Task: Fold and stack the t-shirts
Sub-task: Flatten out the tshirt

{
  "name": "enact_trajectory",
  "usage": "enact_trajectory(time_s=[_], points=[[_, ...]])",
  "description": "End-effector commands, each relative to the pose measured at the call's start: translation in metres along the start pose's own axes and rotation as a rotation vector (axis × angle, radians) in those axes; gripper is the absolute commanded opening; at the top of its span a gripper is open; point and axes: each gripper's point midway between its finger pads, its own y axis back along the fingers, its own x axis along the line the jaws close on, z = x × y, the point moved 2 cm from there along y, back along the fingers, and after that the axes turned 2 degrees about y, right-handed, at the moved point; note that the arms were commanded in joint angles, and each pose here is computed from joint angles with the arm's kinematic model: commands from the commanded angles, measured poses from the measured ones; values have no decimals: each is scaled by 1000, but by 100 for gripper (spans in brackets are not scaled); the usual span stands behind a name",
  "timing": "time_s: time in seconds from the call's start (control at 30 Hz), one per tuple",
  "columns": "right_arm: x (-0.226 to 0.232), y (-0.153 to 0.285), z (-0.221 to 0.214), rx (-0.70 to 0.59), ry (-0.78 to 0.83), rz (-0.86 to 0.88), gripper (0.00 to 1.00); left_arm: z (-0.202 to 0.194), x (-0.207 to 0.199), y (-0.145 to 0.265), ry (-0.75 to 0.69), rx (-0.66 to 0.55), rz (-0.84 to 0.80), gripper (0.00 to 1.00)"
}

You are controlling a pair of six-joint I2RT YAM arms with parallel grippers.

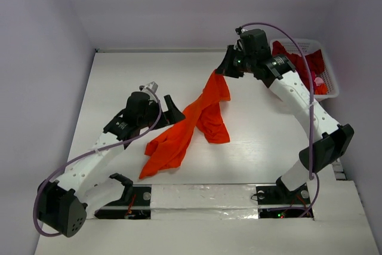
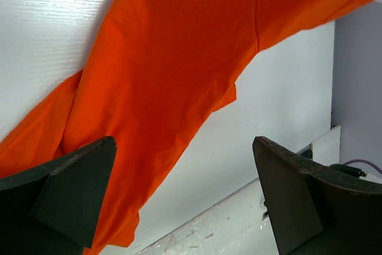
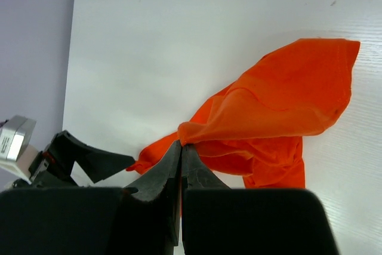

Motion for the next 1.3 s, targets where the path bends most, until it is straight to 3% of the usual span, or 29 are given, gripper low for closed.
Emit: enact_trajectory(time_s=[0.0, 0.17, 0.23, 0.4, 0.6, 0.8, 1.27], points=[[2, 12, 27, -67, 9, 32, 0, -1, -9, 13, 5, -29, -59, 99], [-12, 7, 39, -64, -6, 28, 0, -25, 11, 13, 27, 56, 25, 99], [-15, 4, 45, -65, -3, 23, 0, -21, 15, 20, 12, 26, 60, 99], [-22, 3, 62, -86, 4, 8, 0, -36, 38, 33, 31, 79, 188, 99], [-34, 4, 90, -122, -14, 10, 0, -46, 46, 41, 84, 59, 203, 99], [-42, -8, 104, -123, -11, 14, 0, -68, 58, 38, 78, 156, 260, 99], [-70, -18, 122, -127, -57, 13, 0, -80, 93, 57, 114, 128, 456, 99]])
